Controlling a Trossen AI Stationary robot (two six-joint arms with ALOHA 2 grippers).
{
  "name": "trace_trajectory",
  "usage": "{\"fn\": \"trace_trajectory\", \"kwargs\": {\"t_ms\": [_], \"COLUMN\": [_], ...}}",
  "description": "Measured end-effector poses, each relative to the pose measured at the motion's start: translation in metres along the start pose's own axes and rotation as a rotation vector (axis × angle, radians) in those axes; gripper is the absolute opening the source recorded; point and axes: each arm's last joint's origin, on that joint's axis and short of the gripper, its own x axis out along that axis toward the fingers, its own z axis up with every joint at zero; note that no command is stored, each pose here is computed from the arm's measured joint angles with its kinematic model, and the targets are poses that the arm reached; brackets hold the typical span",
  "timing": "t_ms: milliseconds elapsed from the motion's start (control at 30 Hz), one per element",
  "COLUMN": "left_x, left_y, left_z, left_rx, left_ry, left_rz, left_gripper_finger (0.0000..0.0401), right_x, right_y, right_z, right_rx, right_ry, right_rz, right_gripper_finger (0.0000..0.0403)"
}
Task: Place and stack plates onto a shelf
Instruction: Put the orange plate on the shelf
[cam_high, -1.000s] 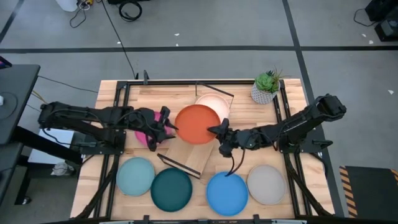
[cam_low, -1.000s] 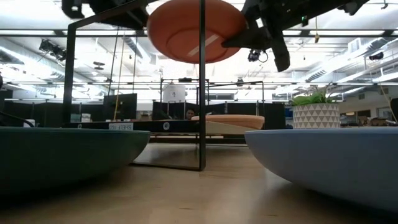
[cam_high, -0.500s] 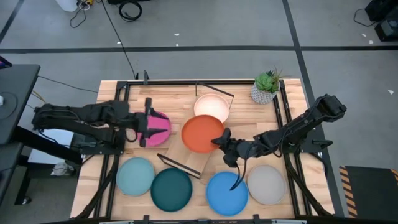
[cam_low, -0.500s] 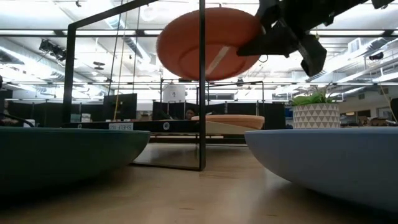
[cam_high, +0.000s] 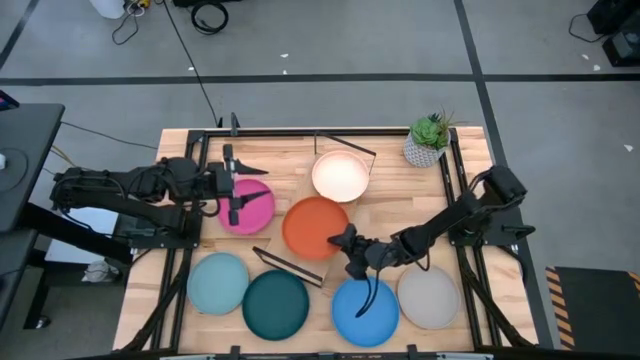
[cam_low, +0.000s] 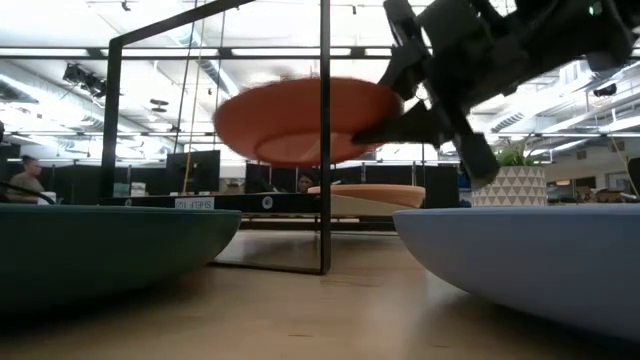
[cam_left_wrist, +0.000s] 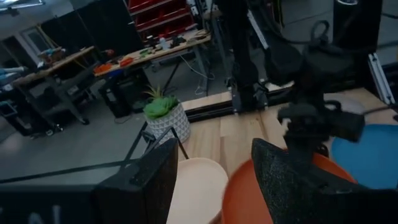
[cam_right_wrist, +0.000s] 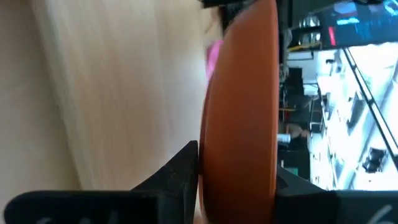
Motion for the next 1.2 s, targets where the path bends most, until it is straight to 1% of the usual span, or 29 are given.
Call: {"fn": "trace_trajectory", "kwargs": {"t_ms": [67,200,300,500,667,767,900,967,1067,1133,1200], "left_x": [0.000,0.000,0.000,0.000,0.000,0.000,0.000,0.000,0.000,0.000,0.000], "left_y": [0.000,0.000,0.000,0.000,0.000,0.000,-0.001,-0.001,-0.002,-0.002,-0.002], "left_z": [0.000,-0.001,-0.001,-0.001,-0.001,-0.001,-0.003,-0.004,-0.006,-0.006,-0.006], "left_rx": [0.000,0.003,0.003,0.005,0.005,0.005,0.009,0.014,0.020,0.020,0.018], "left_ry": [0.001,0.010,0.011,0.013,0.014,0.014,0.030,0.044,0.063,0.062,0.063], "left_rz": [0.002,0.000,-0.001,-0.001,-0.001,-0.002,-0.006,-0.010,-0.015,-0.015,-0.015], "left_gripper_finger": [0.0212,0.0212,0.0212,0.0212,0.0212,0.0212,0.0212,0.0212,0.0212,0.0212,0.0212], "right_x": [0.005,0.014,0.018,0.021,0.017,0.014,0.010,0.005,-0.002,-0.007,-0.011], "right_y": [0.006,0.017,0.026,0.033,0.026,0.022,0.019,0.018,0.013,0.009,0.007], "right_z": [0.002,0.005,0.006,0.006,0.008,0.008,0.008,0.009,0.011,0.012,0.011], "right_rx": [-0.010,0.009,-0.010,-0.034,-0.036,-0.039,-0.049,-0.057,-0.064,-0.063,-0.091], "right_ry": [-0.005,-0.034,-0.043,-0.047,-0.091,-0.102,-0.076,-0.065,-0.087,-0.120,-0.117], "right_rz": [-0.009,-0.028,-0.021,-0.010,-0.012,-0.002,0.017,0.029,0.040,0.055,0.083], "right_gripper_finger": [0.0101,0.0101,0.0101,0.0105,0.0134,0.0165,0.0210,0.0226,0.0237,0.0237,0.0234]}}
